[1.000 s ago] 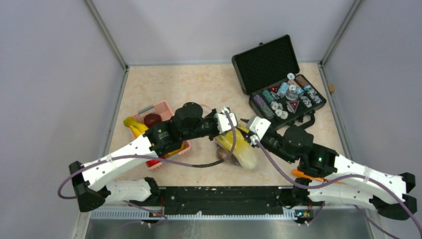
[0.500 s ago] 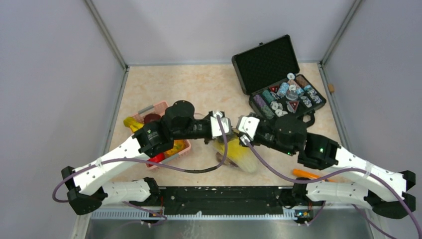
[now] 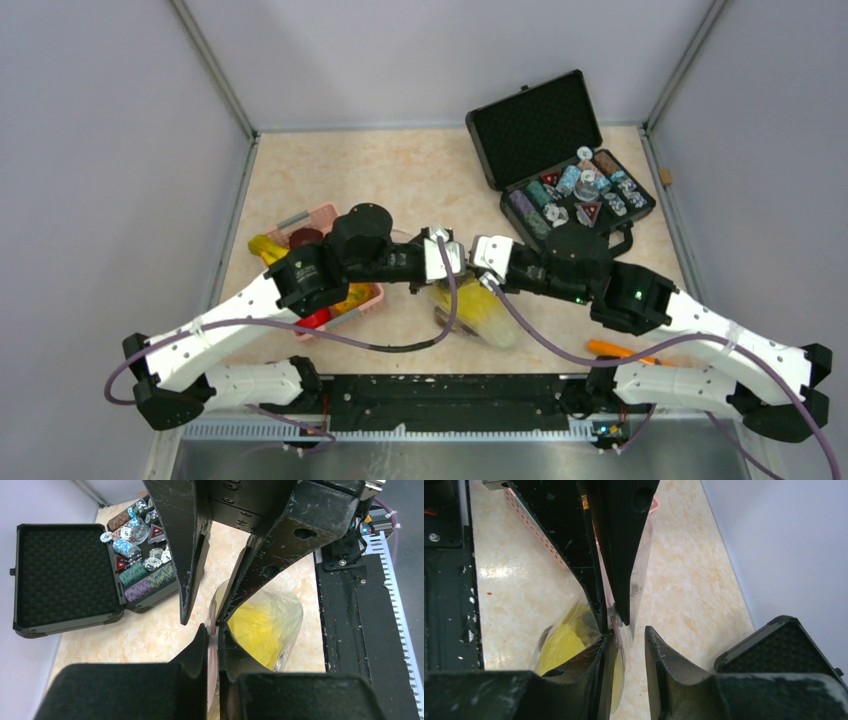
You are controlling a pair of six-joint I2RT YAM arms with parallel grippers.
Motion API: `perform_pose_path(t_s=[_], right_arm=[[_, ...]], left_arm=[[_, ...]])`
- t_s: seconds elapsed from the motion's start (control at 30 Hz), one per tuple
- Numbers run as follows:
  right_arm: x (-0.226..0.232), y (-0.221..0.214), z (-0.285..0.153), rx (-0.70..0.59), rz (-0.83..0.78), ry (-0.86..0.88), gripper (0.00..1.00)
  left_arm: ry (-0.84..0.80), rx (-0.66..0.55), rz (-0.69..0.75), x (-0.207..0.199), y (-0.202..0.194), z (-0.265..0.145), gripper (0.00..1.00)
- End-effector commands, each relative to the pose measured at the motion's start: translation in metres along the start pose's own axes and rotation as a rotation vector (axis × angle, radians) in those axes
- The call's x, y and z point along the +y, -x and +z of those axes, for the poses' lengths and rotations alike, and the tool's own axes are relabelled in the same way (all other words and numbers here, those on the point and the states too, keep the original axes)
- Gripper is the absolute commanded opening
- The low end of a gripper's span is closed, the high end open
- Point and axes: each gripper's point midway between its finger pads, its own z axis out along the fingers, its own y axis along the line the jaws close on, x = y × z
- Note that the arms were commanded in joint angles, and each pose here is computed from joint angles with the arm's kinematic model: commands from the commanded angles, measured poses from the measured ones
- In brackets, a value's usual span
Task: Place the food in the zip-top bag and seal the zipper
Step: Zip the zipper food storage bag at the center of the board.
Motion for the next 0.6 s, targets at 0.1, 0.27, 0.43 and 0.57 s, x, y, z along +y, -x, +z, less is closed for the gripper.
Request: perform_pose_path(t_s=[0.1, 0.27, 0.43, 0.57], right_arm=[[-0.007, 0.017, 0.006, -0.053, 0.012, -0.009, 0.10], [-0.010, 0.022, 0.003, -0.093, 0.024, -0.040, 0.00], [-0.038, 0.019, -0.007, -0.133, 0.117, -0.241, 0.00], [-0.051, 0.025, -0.018, -0.220, 0.171, -0.350, 0.00]], left_arm=[[0.007, -0.074, 0.021, 0.003, 0.028, -0.006, 0.00], [0.021, -0.064, 0.016, 0.005, 0.025, -0.005, 0.00], [0.118, 0.006, -0.024, 0.020, 0.008, -0.004, 0.00], [0.135, 0.035, -0.052, 0.020, -0.006, -0.001, 0.00]])
